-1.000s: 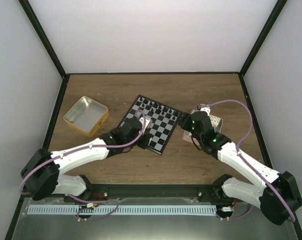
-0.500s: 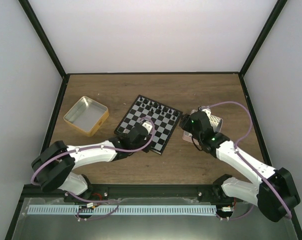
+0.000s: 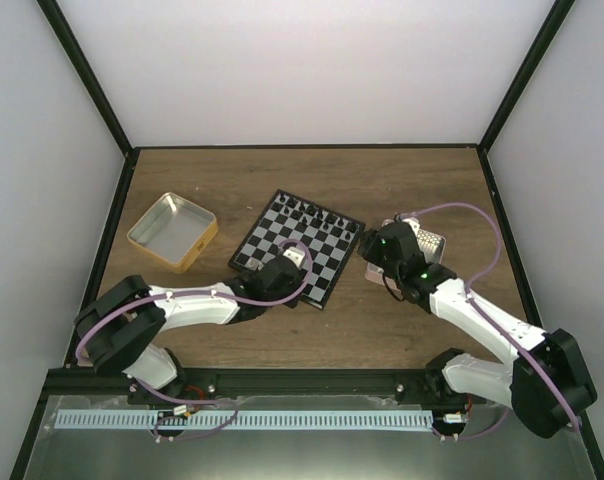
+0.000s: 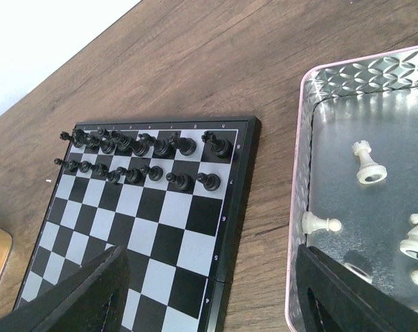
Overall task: Set up the chess pieces on the board
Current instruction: Place the chess piece on the chessboard.
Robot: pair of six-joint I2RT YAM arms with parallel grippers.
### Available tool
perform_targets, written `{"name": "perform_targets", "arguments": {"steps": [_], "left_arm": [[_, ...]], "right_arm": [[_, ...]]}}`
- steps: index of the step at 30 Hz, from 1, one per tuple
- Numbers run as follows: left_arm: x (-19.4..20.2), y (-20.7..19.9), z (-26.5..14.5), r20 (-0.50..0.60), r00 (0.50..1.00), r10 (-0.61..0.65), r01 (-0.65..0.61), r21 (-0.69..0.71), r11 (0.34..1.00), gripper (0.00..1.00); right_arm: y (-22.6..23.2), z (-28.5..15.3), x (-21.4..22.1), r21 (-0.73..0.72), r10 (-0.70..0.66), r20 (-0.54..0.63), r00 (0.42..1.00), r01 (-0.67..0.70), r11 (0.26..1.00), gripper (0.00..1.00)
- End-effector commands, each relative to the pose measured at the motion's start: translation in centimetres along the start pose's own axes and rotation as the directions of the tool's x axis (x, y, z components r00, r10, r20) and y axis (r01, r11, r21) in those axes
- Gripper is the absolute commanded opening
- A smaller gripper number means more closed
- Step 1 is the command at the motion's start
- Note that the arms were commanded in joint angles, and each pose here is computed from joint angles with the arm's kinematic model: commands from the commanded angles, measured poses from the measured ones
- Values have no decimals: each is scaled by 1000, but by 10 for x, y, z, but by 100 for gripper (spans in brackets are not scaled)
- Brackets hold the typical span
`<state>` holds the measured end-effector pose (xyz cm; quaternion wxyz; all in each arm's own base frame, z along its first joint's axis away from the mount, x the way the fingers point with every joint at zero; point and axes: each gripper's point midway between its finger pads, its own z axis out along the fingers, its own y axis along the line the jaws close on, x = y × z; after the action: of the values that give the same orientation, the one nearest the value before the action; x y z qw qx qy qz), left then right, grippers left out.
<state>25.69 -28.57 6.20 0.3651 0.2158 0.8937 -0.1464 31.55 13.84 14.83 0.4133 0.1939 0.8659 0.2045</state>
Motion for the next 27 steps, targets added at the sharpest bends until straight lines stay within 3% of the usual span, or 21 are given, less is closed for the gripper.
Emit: {"name": "perform_targets", "arguments": {"steps": [1,14,19,27], "left_arm": [[0,-1,5,12,1000,-15,15,-4,1000,13],[-5,0,2,32,999,-15,16,-9,1000,18],[-7,2,-1,42,999,-10,11,-13,1000,9],[-11,1,-1,58,998,5,-4,-14,1000,6]], "right_arm": [[3,1,-7,-6,14,16,1000,-14,1000,67],[4,0,-7,-12,18,9,1000,-18,1000,67],[4,0,-6,-16,21,5,1000,-21,1000,67],[4,0,-6,-15,21,5,1000,-21,1000,67]]}}
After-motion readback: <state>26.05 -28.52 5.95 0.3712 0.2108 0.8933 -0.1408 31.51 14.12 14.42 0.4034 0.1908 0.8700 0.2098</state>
